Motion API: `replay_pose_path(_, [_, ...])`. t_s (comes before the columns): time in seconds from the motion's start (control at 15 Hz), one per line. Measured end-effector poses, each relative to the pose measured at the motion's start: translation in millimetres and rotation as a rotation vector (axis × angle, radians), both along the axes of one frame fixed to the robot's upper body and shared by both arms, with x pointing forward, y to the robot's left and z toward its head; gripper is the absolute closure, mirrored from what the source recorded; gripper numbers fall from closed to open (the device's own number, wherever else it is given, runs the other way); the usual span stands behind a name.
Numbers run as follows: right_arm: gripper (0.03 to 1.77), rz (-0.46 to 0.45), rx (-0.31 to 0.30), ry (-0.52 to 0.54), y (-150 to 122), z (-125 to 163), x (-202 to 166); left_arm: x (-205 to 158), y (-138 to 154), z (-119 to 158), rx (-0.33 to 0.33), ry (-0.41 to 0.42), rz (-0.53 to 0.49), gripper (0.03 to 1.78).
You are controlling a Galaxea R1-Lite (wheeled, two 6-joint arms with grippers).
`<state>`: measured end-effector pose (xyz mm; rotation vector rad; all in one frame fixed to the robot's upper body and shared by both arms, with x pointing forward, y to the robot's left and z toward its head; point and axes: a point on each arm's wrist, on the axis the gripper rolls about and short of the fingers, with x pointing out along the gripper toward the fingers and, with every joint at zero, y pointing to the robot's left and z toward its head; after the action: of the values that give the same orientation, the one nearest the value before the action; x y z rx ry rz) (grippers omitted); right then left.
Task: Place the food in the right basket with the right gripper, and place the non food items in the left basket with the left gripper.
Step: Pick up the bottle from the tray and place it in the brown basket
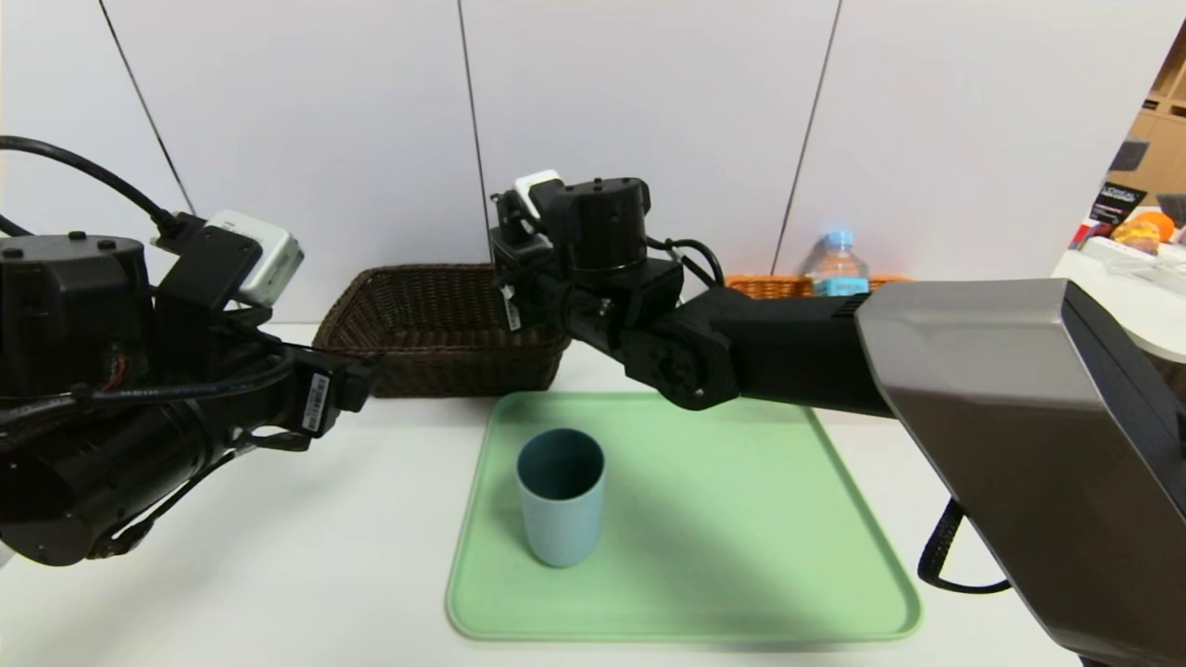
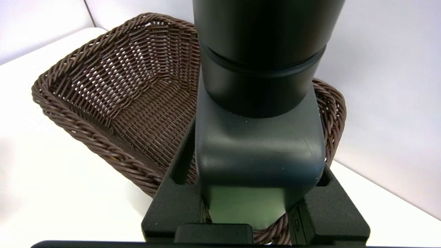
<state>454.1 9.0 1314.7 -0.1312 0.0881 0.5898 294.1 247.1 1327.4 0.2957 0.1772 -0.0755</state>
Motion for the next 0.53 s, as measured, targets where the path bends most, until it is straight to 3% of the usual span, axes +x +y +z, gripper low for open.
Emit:
replay_pose_path(0.2, [1.18,0.037,-0.022,-0.018,0.2,0.8,-0.3,2.7,-1.4,0.2,-0.054,-0.001,0.012,0.12])
replay_pose_path(0.53, [1.18,0.049,-0.041,-0.034,0.3,1.2,-0.5,6.9,-4.4,8.3,-0.02,-0.032,0.005,0.12])
